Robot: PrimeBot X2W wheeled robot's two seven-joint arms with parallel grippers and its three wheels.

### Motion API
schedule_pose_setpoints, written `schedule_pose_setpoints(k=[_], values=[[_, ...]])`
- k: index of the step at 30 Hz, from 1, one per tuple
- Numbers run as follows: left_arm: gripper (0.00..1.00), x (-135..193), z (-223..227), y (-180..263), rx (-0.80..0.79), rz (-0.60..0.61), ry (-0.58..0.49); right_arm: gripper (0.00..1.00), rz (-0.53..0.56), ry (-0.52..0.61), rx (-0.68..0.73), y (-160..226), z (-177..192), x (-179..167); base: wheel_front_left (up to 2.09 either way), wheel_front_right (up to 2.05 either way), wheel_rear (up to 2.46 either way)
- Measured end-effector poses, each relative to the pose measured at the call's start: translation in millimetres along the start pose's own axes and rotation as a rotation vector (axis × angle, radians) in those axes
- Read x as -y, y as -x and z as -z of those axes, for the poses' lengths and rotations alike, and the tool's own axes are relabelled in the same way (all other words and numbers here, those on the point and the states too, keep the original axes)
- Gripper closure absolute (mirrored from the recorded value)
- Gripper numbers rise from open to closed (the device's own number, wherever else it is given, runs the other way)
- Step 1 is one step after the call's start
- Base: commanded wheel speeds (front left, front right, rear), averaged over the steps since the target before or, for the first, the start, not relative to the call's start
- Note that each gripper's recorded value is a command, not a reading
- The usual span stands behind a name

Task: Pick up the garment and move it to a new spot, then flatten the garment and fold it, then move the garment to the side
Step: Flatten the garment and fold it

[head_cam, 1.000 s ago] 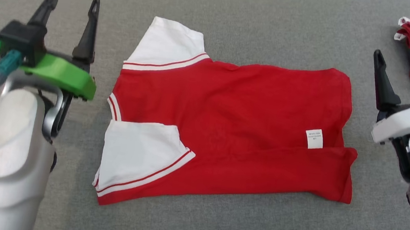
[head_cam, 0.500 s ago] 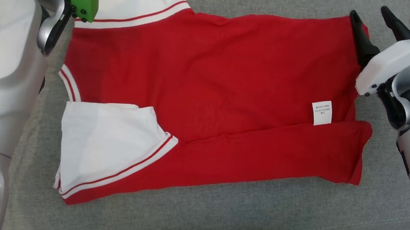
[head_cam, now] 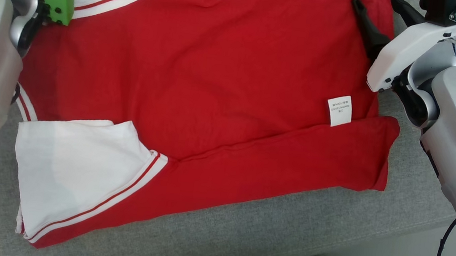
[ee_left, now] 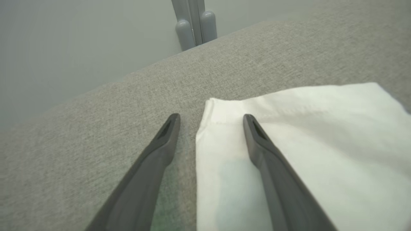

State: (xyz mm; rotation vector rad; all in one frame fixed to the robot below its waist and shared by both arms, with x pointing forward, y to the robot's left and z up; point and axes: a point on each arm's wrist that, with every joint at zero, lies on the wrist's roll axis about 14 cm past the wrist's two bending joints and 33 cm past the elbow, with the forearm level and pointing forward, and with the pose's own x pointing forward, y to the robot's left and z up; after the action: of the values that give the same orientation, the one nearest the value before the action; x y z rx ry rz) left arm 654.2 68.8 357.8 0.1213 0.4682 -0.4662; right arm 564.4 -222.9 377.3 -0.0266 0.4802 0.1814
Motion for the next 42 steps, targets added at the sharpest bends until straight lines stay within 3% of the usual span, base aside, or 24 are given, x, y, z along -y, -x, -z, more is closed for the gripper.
schedule_pose_setpoints(k=[7, 8, 9, 10, 11, 27, 35, 42], values=[[0.0, -4.9, 5.5, -7.0, -0.012, -0.018, 0.055, 0.0, -0.024, 0.001, -0.026, -1.3, 3.3, -2.3, 0.0, 0.0, 0.0], [0.05, -3.1, 7.1, -7.7, -0.017, -0.016, 0.069, 0.37, -0.03, -0.008, -0.029, -1.5, 3.6, -4.0, 0.0, 0.0, 0.0], [0.58, -1.5, 7.5, -8.1, -0.02, -0.013, 0.075, 0.68, -0.035, -0.012, -0.028, -1.6, 2.6, -5.5, 0.0, 0.0, 0.0], [0.82, 1.3, 6.5, -8.5, -0.019, -0.007, 0.075, 0.93, -0.039, -0.015, -0.019, -1.6, 0.4, -6.0, 0.0, 0.0, 0.0], [1.0, 2.9, 4.4, -8.6, -0.011, -0.004, 0.081, 1.0, -0.042, -0.014, -0.017, -1.6, 0.1, -6.8, 0.0, 0.0, 0.0], [1.0, 20.7, -80.2, 41.2, 0.344, 0.038, 0.185, 1.0, -0.035, 0.03, 0.202, 6.4, -41.8, -5.6, 0.0, 0.0, 0.0], [1.0, 34.4, -79.1, 95.1, 0.423, 0.075, 0.225, 1.0, -0.055, 0.014, 0.253, 26.6, -42.2, -17.1, 0.0, 0.0, 0.0], [1.0, 39.1, -75.9, 142.6, 0.508, 0.037, 0.284, 1.0, -0.057, 0.012, 0.308, 46.0, -49.5, -21.6, 0.0, 0.0, 0.0]])
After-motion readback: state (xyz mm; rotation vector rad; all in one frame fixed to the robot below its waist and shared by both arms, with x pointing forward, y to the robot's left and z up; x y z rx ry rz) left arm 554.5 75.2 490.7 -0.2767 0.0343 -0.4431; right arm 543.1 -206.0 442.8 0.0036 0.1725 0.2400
